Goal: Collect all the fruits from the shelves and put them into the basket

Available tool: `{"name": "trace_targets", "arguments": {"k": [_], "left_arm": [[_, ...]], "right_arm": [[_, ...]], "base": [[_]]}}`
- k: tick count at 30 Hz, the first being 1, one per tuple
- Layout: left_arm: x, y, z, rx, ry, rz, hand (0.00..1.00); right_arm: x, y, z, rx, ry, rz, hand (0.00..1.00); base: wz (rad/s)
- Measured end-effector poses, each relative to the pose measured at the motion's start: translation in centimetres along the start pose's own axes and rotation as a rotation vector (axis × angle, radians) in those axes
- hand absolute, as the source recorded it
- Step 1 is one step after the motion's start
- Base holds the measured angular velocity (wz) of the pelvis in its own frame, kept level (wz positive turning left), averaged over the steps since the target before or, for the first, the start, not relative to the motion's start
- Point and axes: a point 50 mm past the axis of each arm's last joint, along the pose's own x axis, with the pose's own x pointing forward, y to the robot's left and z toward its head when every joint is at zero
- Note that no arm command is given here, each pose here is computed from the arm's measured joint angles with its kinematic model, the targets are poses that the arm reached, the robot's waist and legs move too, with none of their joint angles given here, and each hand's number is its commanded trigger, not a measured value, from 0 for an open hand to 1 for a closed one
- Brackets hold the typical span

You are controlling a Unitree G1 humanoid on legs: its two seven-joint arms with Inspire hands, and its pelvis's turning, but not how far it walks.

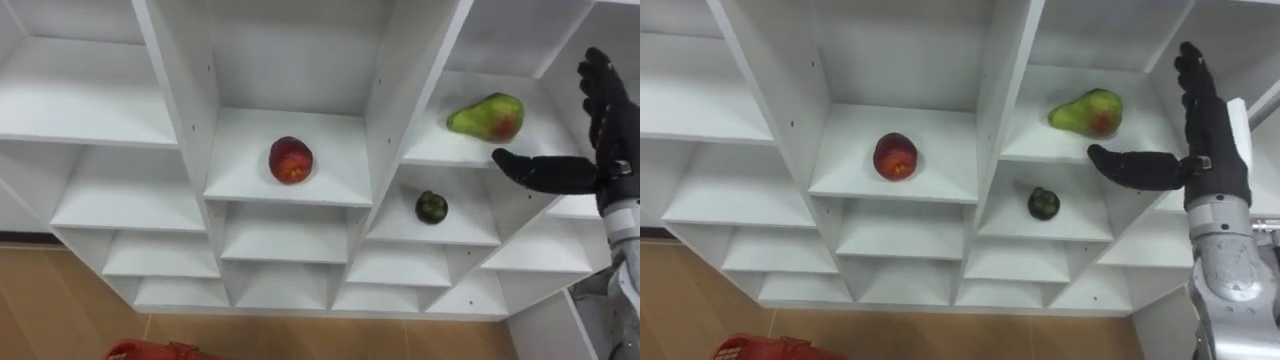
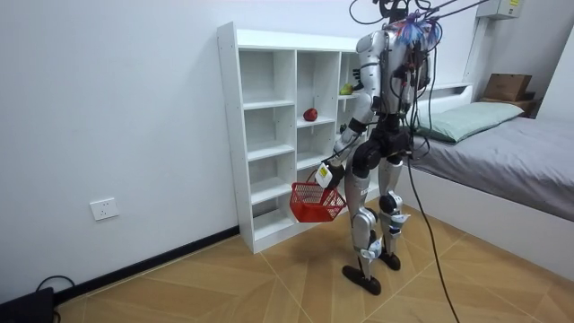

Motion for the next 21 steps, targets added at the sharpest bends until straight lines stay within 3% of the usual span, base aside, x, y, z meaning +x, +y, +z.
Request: {"name": "trace_targets", "arguments": {"k": [21], "left_arm": [[0.2,0.0,0.5,0.017,0.0,-0.003,1.0]], "right_arm": [[1.3,0.1,0.7,-0.053,-0.018,0.079,0.0]], "base": [[0.04]]}}
